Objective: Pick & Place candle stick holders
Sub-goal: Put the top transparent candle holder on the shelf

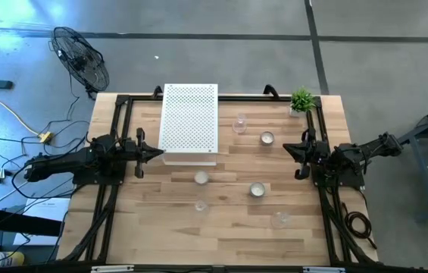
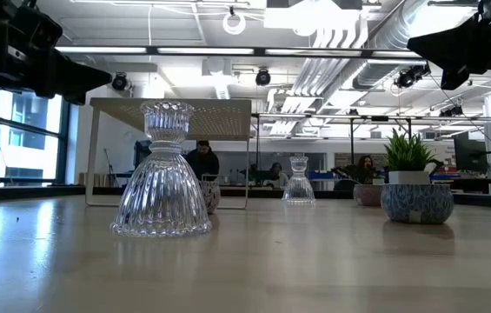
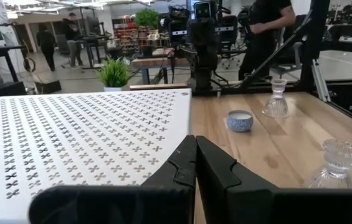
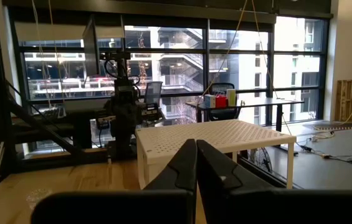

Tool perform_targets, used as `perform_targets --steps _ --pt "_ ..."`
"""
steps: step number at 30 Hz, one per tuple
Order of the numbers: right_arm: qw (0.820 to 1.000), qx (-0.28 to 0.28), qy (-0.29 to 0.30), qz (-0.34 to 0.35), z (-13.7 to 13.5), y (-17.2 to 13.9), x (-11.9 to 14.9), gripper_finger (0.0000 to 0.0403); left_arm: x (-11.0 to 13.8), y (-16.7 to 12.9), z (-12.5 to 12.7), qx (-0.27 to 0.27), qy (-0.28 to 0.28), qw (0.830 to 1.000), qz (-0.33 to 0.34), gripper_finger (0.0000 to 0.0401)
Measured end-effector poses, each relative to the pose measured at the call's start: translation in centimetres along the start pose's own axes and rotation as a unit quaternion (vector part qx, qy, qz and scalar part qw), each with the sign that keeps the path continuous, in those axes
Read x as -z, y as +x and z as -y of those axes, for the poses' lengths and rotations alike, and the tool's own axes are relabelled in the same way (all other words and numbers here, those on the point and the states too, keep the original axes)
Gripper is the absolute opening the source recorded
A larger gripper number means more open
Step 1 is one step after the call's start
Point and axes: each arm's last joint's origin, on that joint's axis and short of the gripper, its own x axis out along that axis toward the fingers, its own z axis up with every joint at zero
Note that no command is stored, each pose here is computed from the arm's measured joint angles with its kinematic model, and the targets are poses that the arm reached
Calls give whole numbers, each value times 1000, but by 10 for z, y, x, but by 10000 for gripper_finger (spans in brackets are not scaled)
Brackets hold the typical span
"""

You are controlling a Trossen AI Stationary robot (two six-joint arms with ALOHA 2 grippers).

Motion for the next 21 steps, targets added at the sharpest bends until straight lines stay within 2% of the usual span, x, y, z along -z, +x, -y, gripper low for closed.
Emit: perform_targets --steps 7,14,18,21 --pt "1000 0 0 0 0 0 0 0 0 0 0 1 -97 995 1 0" --pt "1000 0 0 0 0 0 0 0 0 0 0 1 -102 995 -1 0" --pt "1000 0 -1 0 0 0 0 0 0 0 1 20 -105 994 1 0" --pt "999 19 -48 2 1 0 -1 0 -1 0 2 27 -105 994 4 0"
